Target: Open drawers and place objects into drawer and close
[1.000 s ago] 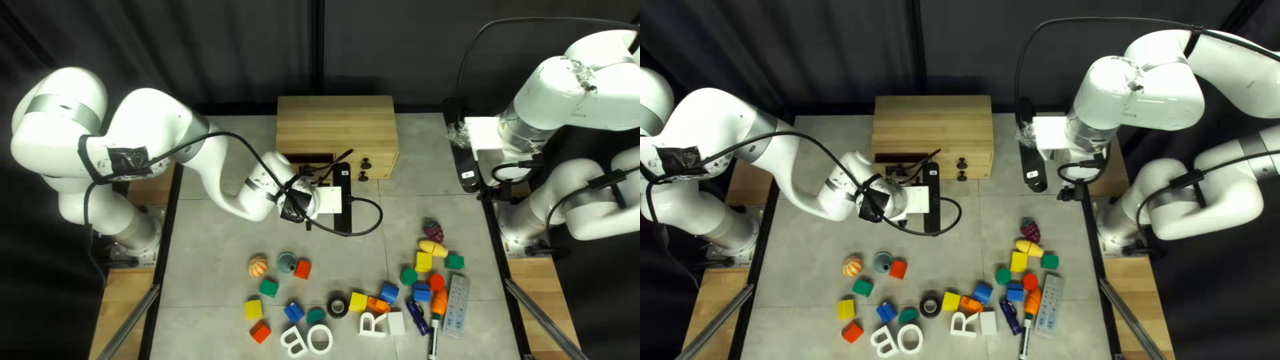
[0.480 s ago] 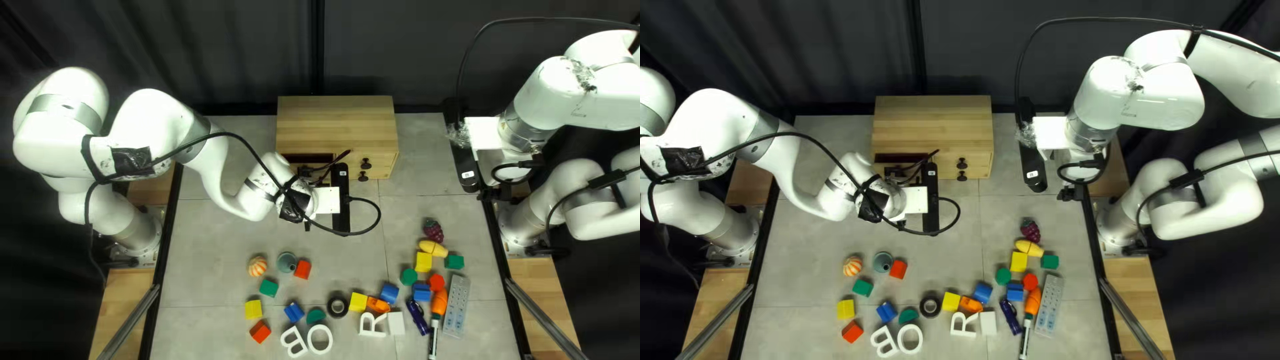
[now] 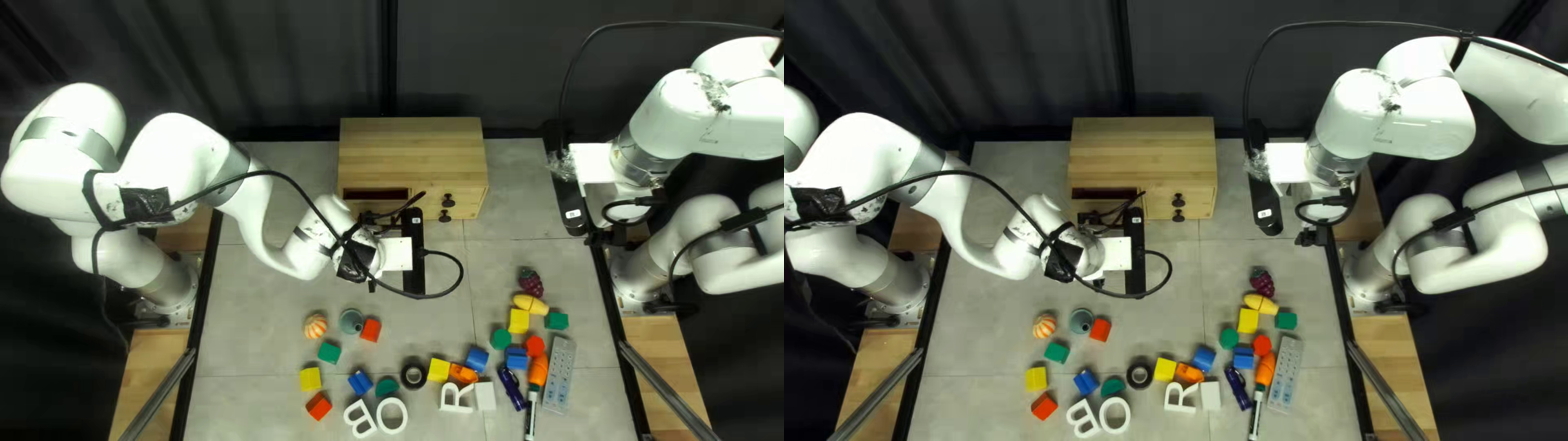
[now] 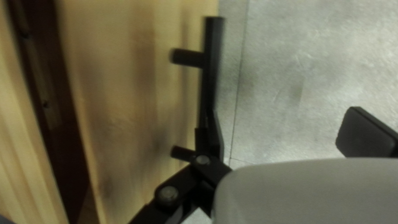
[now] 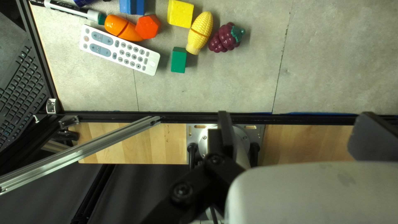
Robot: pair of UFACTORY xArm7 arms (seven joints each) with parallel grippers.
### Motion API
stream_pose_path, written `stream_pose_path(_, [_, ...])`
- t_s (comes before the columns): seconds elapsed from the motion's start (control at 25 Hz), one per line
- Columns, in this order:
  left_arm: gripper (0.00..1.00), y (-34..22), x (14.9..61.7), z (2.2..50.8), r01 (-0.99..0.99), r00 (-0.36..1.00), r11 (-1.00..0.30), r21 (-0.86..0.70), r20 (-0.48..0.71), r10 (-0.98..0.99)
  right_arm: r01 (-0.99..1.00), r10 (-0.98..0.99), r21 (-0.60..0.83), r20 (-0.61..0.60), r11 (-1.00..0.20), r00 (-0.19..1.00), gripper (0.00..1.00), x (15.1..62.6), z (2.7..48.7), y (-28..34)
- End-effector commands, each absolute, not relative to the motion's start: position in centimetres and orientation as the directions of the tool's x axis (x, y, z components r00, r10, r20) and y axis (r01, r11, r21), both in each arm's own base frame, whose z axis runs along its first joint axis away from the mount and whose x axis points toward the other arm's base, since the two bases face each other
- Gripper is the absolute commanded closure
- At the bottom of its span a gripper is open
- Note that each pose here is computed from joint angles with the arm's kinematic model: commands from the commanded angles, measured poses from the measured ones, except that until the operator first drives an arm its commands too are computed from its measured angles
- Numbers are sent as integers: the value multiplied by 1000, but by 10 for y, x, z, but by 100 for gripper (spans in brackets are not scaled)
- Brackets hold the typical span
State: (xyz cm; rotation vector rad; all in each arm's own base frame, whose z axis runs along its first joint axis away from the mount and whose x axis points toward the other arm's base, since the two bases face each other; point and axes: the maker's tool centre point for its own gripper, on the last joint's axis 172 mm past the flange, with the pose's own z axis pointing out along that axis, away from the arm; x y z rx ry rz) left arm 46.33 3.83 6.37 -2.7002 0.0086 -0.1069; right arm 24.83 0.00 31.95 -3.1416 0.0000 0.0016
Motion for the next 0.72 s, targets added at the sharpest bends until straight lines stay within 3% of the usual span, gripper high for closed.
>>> stream_pose_path(0.04, [0, 39, 467, 69, 10, 997, -902, -432, 72, -24, 0, 0, 0, -1, -1000, 1000, 0, 248, 320, 0])
stream_pose_path(0.72, [0, 74, 485, 56, 64, 998, -889, -454, 42, 50, 0, 0, 0, -1, -1000, 1000, 0, 248, 320, 0])
